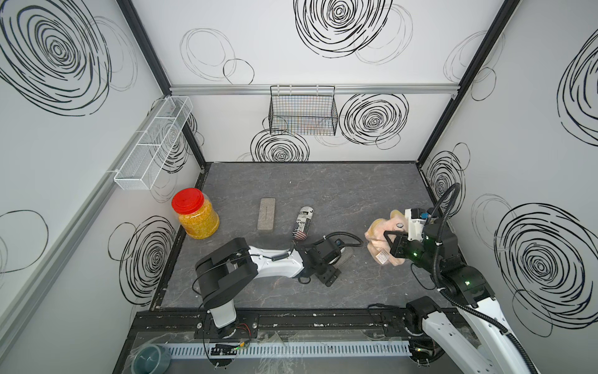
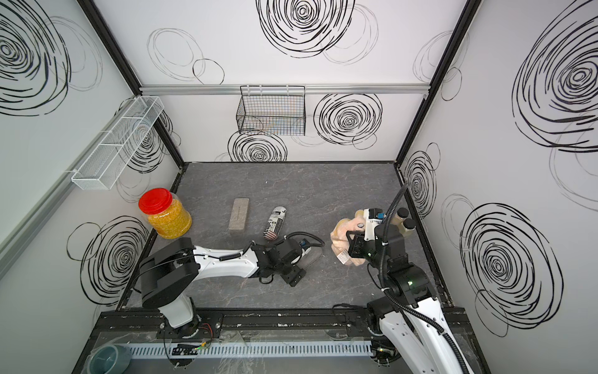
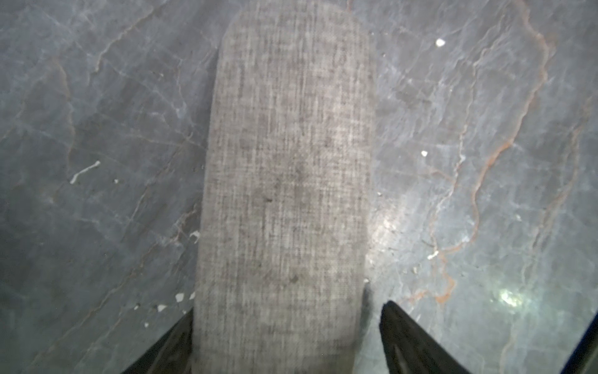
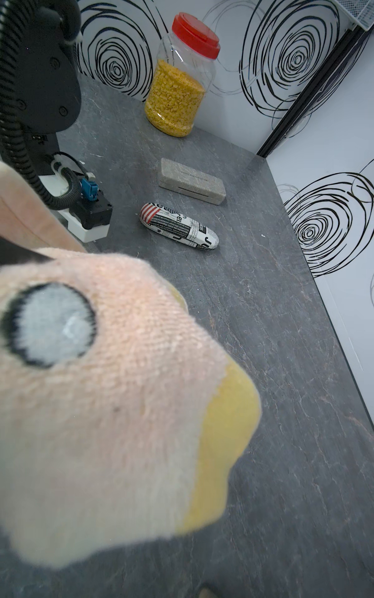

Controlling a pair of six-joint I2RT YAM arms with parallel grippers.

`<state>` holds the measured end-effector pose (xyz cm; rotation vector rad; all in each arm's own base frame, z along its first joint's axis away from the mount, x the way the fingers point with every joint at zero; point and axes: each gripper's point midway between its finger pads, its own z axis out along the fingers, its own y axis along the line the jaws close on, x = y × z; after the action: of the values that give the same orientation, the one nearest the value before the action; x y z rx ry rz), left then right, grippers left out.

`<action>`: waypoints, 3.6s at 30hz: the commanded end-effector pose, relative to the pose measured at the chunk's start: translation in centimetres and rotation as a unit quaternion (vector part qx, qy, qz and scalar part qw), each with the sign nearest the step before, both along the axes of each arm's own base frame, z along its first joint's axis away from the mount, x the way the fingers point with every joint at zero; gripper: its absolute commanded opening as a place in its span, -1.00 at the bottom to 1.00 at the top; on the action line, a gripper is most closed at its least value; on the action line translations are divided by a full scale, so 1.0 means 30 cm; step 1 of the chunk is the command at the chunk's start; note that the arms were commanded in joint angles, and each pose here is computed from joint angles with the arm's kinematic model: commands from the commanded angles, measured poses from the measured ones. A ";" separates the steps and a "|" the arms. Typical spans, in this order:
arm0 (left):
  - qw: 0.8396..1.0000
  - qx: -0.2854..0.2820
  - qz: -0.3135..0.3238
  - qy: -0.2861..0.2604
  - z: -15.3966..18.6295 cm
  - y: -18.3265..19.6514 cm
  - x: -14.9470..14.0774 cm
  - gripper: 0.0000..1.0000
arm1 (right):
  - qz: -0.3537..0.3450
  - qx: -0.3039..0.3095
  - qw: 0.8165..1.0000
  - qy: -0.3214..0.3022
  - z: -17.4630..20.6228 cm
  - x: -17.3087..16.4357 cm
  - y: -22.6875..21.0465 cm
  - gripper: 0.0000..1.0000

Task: Wipe the eyeglass case
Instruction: Pick up the eyeglass case from the center of the board, then wipe the dirt from the eyeglass case.

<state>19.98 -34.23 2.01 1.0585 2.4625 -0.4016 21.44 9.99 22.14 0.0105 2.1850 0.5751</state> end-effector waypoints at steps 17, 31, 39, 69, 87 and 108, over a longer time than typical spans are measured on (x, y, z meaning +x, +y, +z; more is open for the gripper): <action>0.999 -0.026 -0.017 -0.032 0.035 -0.064 0.019 0.26 | 0.006 0.002 1.000 0.010 -0.038 0.001 0.010 -1.00; 0.980 -0.184 -0.041 -0.064 0.350 -0.012 -0.126 0.18 | 0.182 0.009 0.983 -0.016 0.011 0.070 0.284 -1.00; 0.973 -0.211 -0.011 -0.088 0.414 0.003 -0.087 0.18 | 0.296 0.025 0.955 0.008 -0.036 -0.047 0.517 -1.00; 0.949 -0.284 0.014 -0.133 0.535 -0.027 -0.065 0.19 | 0.297 -0.012 0.955 -0.006 -0.088 -0.094 0.511 -1.00; 0.946 -0.300 0.009 -0.123 0.551 -0.041 -0.077 0.19 | 0.362 0.030 0.931 0.027 -0.066 -0.170 0.557 -1.00; 0.872 -0.482 0.035 0.079 0.610 0.075 -0.056 0.20 | 0.241 0.054 0.965 -0.088 0.168 -0.014 0.375 -1.00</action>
<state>19.04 -30.98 16.22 0.4762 2.0964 -1.3134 22.53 18.93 24.42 -0.3888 2.0872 0.7731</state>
